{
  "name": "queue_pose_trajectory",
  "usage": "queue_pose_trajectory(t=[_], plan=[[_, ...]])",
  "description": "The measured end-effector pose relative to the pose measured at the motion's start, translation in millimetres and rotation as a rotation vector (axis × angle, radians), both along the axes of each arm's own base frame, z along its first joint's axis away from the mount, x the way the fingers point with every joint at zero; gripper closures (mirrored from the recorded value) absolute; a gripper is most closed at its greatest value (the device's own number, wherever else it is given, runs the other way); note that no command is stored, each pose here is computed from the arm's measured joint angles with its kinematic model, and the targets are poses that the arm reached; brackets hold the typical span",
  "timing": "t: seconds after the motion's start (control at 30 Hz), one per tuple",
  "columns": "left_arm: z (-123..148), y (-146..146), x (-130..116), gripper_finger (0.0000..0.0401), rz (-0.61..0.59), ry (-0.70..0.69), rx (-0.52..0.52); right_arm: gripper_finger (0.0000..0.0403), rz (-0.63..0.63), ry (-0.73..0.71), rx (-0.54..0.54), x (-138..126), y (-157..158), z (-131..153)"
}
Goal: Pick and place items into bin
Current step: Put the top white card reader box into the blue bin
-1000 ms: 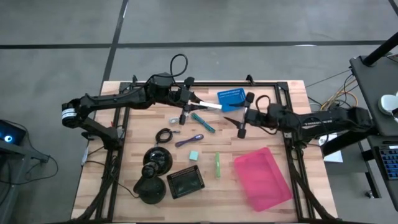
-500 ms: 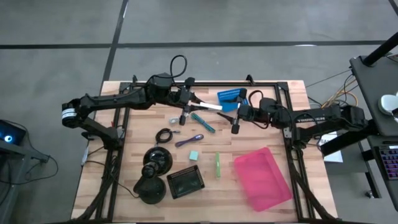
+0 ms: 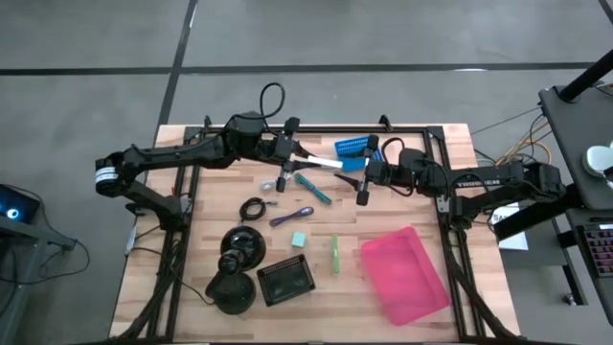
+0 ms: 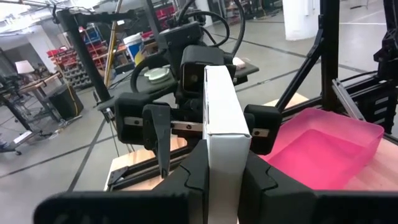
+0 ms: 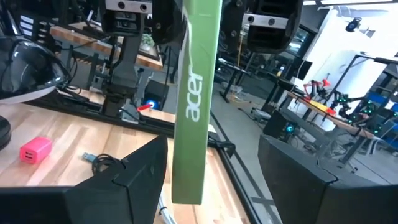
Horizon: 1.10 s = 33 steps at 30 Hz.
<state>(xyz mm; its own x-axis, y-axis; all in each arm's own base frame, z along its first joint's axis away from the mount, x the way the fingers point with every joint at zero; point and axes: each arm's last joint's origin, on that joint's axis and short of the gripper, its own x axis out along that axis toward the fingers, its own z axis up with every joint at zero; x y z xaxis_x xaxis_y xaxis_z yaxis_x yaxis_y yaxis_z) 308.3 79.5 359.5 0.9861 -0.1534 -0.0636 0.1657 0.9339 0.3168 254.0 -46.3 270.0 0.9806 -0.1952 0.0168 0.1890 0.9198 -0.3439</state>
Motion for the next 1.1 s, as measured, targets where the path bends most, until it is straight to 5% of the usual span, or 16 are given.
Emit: queue_pose_trajectory(t=[0.47, 0.87, 1.1], plan=[[1.1, -0.1, 0.1, 0.0378, -0.003, -0.012, 0.002, 0.0201, 0.001, -0.001, 0.000, 0.0, 0.1, 0.5], [1.9, 0.2, 0.0, 0.0375, -0.002, -0.020, 0.006, 0.0310, 0.006, 0.001, -0.003, 0.1, 0.5, 0.4], [1.0, -0.3, 0.0, 0.0313, -0.010, -0.014, -0.003, 0.0379, 0.001, 0.006, -0.027, 0.0, 0.4, 0.4]])
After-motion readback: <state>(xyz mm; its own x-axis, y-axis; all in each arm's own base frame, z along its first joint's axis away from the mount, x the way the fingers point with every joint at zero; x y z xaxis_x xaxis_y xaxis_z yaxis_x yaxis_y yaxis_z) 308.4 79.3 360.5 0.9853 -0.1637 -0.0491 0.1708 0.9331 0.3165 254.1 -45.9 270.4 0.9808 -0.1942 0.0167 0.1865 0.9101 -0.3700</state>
